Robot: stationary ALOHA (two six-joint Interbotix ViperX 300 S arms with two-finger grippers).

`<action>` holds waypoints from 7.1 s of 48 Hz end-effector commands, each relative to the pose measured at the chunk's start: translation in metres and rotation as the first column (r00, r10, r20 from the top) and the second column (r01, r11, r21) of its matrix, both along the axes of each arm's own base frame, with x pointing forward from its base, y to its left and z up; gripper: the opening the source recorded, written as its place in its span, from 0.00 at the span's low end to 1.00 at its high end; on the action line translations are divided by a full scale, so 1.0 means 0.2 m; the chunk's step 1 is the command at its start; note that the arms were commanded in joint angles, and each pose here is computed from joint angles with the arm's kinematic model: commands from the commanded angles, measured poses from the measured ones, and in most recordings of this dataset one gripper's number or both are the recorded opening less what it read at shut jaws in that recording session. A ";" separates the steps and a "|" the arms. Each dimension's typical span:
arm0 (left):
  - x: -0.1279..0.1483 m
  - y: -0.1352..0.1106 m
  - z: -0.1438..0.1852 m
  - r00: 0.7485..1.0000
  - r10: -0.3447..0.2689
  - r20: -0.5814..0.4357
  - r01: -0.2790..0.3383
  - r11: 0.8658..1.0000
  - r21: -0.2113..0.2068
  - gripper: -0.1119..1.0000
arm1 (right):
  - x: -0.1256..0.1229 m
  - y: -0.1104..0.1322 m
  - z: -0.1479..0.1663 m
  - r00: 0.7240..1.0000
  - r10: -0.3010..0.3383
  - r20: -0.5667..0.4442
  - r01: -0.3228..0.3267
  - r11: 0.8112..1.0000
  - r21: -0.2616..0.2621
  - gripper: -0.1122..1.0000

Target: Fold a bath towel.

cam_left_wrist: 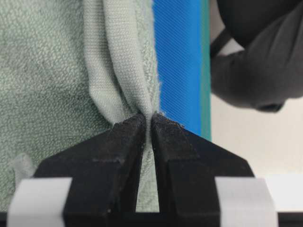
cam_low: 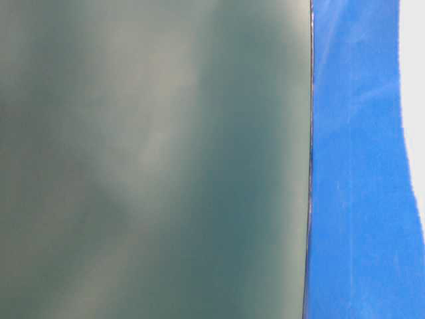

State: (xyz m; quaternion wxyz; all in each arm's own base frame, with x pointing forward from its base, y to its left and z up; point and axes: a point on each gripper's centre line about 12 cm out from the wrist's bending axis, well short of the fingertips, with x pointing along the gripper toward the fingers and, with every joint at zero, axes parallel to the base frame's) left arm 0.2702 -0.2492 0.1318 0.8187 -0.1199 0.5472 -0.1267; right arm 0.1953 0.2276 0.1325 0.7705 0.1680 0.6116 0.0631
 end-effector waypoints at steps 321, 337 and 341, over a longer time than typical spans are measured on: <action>-0.40 0.92 0.36 0.908 0.392 0.147 -0.419 0.862 0.287 0.85 | 0.04 -1.85 0.18 0.780 -0.598 0.186 0.612 0.666 -0.426 0.67; -0.40 0.92 0.36 0.921 0.360 0.147 -0.389 0.868 0.310 0.85 | 0.03 -1.88 0.13 0.774 -0.599 0.206 0.624 0.664 -0.412 0.67; -0.40 0.92 0.36 0.921 0.360 0.146 -0.388 0.867 0.311 0.85 | 0.05 -1.90 0.07 0.776 -0.601 0.194 0.621 0.670 -0.407 0.67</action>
